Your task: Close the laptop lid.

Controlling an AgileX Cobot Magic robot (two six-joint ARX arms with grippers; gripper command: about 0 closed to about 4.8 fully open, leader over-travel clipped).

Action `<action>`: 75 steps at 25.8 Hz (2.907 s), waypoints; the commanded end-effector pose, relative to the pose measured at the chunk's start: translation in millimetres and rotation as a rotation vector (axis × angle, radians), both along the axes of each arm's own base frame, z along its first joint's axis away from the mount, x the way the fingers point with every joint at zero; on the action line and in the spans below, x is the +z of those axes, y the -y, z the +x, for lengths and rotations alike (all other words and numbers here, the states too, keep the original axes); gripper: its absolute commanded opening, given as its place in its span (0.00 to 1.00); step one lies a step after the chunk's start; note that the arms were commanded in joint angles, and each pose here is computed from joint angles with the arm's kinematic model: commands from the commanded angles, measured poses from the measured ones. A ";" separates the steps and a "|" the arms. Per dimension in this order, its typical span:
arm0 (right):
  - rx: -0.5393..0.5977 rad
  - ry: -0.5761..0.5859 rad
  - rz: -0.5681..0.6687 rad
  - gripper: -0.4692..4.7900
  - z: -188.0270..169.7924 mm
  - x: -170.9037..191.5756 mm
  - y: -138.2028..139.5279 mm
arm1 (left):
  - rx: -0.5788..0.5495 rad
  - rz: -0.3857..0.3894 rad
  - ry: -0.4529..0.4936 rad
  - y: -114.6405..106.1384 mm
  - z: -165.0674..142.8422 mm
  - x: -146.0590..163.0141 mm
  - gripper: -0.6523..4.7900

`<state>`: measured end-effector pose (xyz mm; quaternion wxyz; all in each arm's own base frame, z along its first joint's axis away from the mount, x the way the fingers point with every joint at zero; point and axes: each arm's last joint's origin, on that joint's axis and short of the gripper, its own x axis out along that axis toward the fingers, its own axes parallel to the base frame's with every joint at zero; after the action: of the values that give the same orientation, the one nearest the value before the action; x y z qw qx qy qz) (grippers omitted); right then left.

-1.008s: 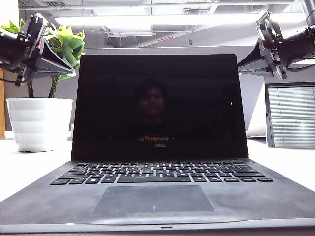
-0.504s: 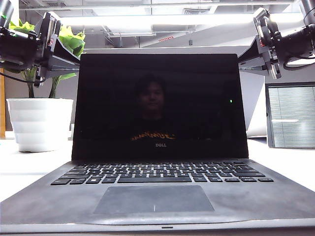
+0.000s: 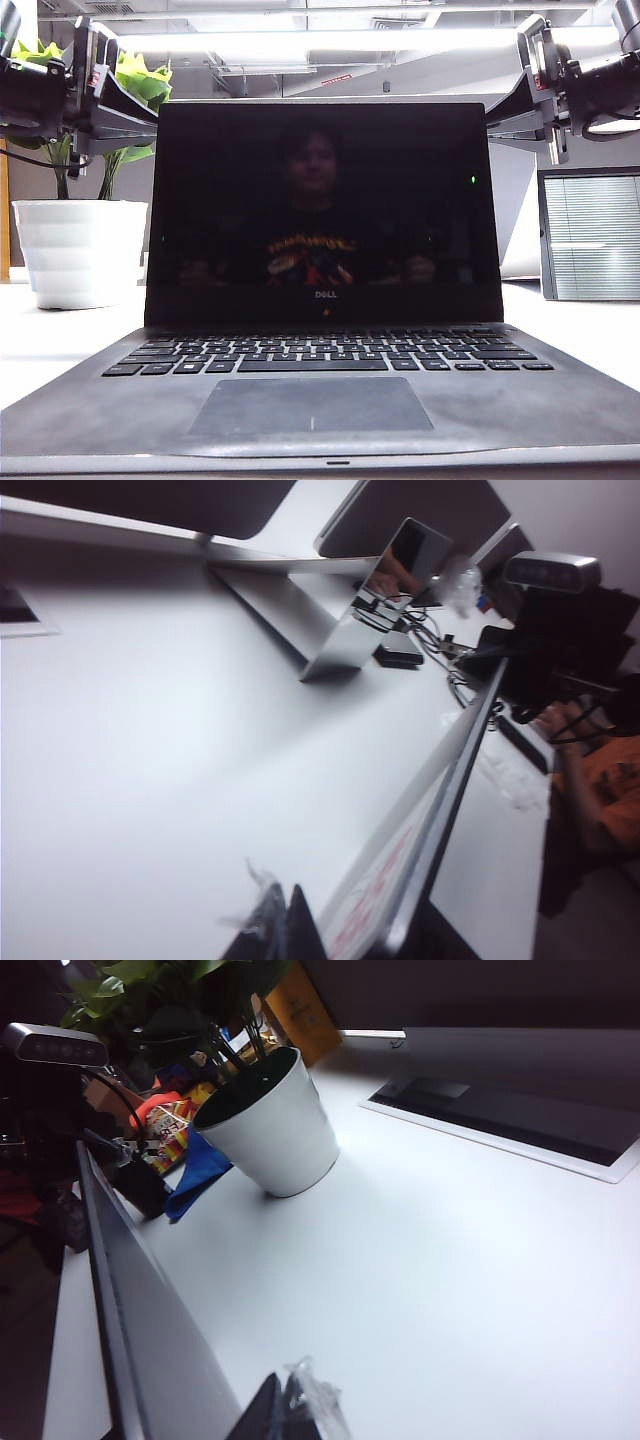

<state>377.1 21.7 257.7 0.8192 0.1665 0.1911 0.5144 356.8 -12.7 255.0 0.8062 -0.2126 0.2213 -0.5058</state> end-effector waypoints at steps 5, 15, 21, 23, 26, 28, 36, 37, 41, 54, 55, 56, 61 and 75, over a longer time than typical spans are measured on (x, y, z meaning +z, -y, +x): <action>0.102 -0.058 0.062 0.08 -3.5 3.7 -3.8 | -0.095 -0.066 -0.061 3.4 -2.5 3.8 0.11; 0.163 -0.181 0.112 0.08 -7.0 0.6 -5.2 | -0.175 -0.112 -0.162 4.7 -7.2 -0.7 0.11; 0.182 -0.284 0.123 0.08 -11.0 -6.3 -10.6 | -0.193 -0.126 -0.212 4.9 -9.5 -3.8 0.11; 0.202 -0.326 0.122 0.08 -13.4 -9.1 -18.8 | -0.197 -0.133 -0.252 5.0 -11.2 -6.5 0.11; 0.227 -0.358 0.120 0.08 -16.1 -11.5 -27.2 | -0.195 -0.137 -0.280 5.0 -12.4 -8.3 0.11; 0.244 -0.371 0.113 0.08 -18.5 -13.9 -32.6 | -0.213 -0.147 -0.304 5.6 -14.1 -9.9 0.11; 0.270 -0.462 0.071 0.08 -33.9 -29.6 -35.4 | -0.246 -0.153 -0.444 10.4 -30.3 -25.7 0.11; 0.274 -0.472 0.063 0.08 -36.5 -31.6 -35.1 | -0.251 -0.149 -0.460 11.2 -34.5 -28.6 0.11; 0.281 -0.515 0.020 0.08 -48.3 -39.3 -34.0 | -0.263 -0.138 -0.512 11.4 -48.5 -35.9 0.11; 0.322 -0.676 -0.067 0.08 -87.4 -69.9 -30.2 | -0.402 0.154 -0.579 48.4 -86.9 -49.0 0.11; 0.320 -0.692 -0.075 0.08 -90.7 -74.4 -29.9 | -0.402 0.154 -0.586 48.3 -87.8 -50.0 0.11; 0.322 -0.710 -0.079 0.08 -95.6 -80.6 -29.4 | -0.402 0.159 -0.601 48.0 -89.6 -52.0 0.11; 0.324 -0.755 -0.078 0.08 -108.8 -98.3 -28.3 | -0.399 0.160 -0.662 45.9 -104.5 -77.9 0.11; 0.304 -0.826 -0.148 0.08 -129.5 -123.7 -25.7 | -0.351 0.273 -0.627 44.9 -102.1 -90.1 0.11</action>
<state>248.6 47.1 134.6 0.5973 0.2762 0.5569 0.5069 255.2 -57.9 165.8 0.6173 -0.2191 0.5471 -0.5211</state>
